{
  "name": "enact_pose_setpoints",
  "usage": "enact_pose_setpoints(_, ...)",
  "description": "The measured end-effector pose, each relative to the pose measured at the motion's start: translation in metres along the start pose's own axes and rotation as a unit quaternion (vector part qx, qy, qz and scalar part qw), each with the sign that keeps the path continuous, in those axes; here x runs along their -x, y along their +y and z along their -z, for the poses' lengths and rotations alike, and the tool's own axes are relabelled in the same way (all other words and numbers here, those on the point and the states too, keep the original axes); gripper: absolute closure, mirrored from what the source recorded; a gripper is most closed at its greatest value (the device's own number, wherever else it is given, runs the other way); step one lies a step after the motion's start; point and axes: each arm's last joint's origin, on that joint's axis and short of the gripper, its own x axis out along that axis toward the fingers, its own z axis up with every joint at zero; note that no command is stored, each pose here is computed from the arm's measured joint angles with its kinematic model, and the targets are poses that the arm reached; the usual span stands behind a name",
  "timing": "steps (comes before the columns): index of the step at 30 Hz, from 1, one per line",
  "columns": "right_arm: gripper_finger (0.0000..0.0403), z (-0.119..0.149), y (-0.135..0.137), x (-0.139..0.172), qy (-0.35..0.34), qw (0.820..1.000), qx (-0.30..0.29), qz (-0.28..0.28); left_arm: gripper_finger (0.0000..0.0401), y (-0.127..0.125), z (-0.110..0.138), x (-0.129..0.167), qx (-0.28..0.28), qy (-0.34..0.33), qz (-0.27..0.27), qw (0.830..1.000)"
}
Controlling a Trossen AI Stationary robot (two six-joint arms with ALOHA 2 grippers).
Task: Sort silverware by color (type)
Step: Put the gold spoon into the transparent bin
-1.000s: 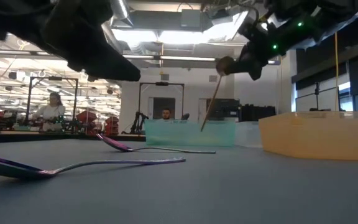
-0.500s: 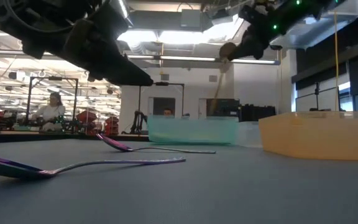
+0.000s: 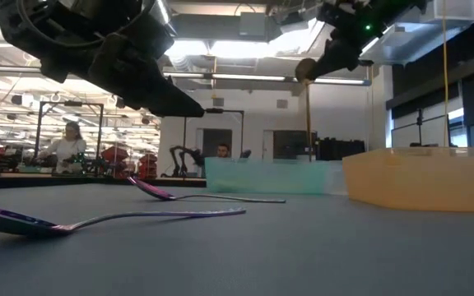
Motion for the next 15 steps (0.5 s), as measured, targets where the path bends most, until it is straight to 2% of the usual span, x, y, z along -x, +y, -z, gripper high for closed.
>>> enact_pose_setpoints(3,0.0401,-0.003,-0.003,0.003,-0.003,1.000,-0.028,0.005,0.0277,0.000,0.000,0.000,0.001,-0.001,0.000,1.000)
enact_pose_setpoints(5,0.0401,-0.015,-0.010,0.010,-0.034,0.997,-0.063,-0.002,0.0277,0.000,-0.001,0.000,0.001,-0.003,0.000,1.000)
enact_pose_setpoints(7,0.0401,-0.023,-0.011,0.018,-0.050,0.996,-0.065,-0.022,0.0277,0.000,-0.001,0.000,0.003,-0.005,0.000,1.000)
enact_pose_setpoints(9,0.0401,-0.026,-0.013,0.022,-0.033,0.998,-0.057,-0.015,0.0277,0.000,-0.001,0.000,0.007,-0.005,0.000,1.000)
enact_pose_setpoints(11,0.0401,-0.027,-0.015,0.026,-0.006,0.999,-0.048,0.009,0.0277,-0.001,-0.001,0.000,0.014,-0.005,0.002,1.000)
enact_pose_setpoints(15,0.0401,-0.019,-0.021,0.031,0.072,0.992,-0.035,0.099,0.0277,-0.005,-0.001,0.000,0.015,-0.004,0.007,1.000)
